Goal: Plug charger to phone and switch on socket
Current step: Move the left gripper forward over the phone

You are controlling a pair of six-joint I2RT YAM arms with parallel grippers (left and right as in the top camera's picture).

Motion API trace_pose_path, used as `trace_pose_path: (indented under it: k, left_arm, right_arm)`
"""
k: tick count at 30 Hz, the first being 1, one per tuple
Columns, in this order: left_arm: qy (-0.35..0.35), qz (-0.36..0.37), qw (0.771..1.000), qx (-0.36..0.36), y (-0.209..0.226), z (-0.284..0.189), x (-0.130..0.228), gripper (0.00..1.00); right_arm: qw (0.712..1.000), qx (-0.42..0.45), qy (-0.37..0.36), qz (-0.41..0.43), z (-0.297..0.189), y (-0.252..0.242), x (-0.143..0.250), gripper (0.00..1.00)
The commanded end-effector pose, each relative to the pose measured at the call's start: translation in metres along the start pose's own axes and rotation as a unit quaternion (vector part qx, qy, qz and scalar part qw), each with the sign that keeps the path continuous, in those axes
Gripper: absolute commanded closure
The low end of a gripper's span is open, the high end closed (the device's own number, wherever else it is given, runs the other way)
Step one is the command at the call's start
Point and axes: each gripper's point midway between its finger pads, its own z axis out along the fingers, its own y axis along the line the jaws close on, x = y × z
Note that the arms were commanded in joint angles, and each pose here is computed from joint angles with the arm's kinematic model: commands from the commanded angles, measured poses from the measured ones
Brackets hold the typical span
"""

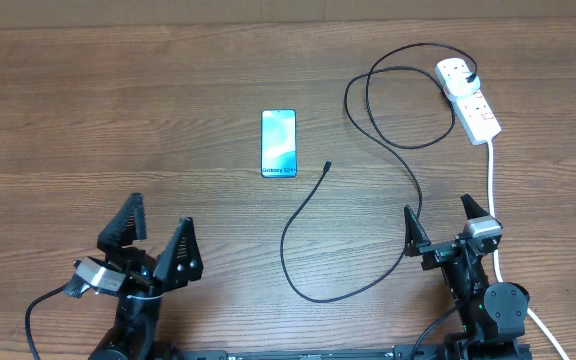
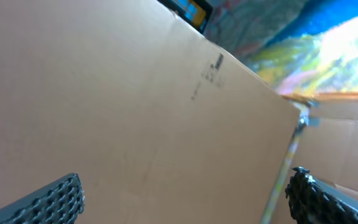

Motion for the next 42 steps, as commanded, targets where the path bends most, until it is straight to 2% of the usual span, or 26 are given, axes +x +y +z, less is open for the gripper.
trace_pose_path:
  k: [1,7,11,16,20,23,26,31,35,38,42]
  left_arm:
    - [-0.051,-0.001,0.999,0.001,-0.021,0.006,-0.046,0.0]
    - [-0.007,0.045,0.999,-0.009,-0.052,0.028,-0.085,0.0]
    - [0.098,0.044,0.992,-0.071,-0.055,0.053,-0.095,0.0]
    - [0.281,0.049,0.95,-0.129,-0.048,0.078,-0.08,0.0]
    - [0.394,-0.011,0.916,-0.076,-0.069,0.094,-0.056,0.0]
    - [0.419,-0.04,0.907,-0.027,-0.079,0.112,-0.048,0.0]
    - [0.438,-0.061,0.895,-0.051,-0.067,0.124,-0.04,0.0]
    - [0.5,-0.067,0.851,-0.144,-0.044,0.13,-0.015,0.0]
    - [0.563,-0.011,0.794,-0.227,-0.034,0.129,0.014,0.0]
    - [0.579,0.028,0.752,-0.314,-0.023,0.129,0.028,0.0]
    - [0.593,0.058,0.719,-0.358,-0.017,0.138,0.054,0.0]
  right_arm:
    - [1.0,0.001,-0.003,-0.001,0.0,0.0,0.001,0.0]
    - [1.0,0.001,-0.003,-0.001,0.0,0.0,0.001,0.0]
    - [1.0,0.001,-0.003,-0.001,0.0,0.0,0.001,0.0]
    - [1.0,0.001,-0.003,-0.001,0.0,0.0,0.001,0.0]
    - [1.0,0.001,-0.003,-0.001,0.0,0.0,0.001,0.0]
    - [1.0,0.001,-0.003,-0.001,0.0,0.0,0.001,0.0]
    - [1.0,0.001,-0.003,-0.001,0.0,0.0,0.001,0.0]
    - [1.0,0.001,-0.003,-0.001,0.0,0.0,0.001,0.0]
    - [1.0,0.001,-0.003,-0.001,0.0,0.0,0.001,0.0]
    - [1.0,0.001,-0.003,-0.001,0.0,0.0,0.001,0.0]
    - [1.0,0.001,-0.003,-0.001,0.0,0.0,0.001,0.0]
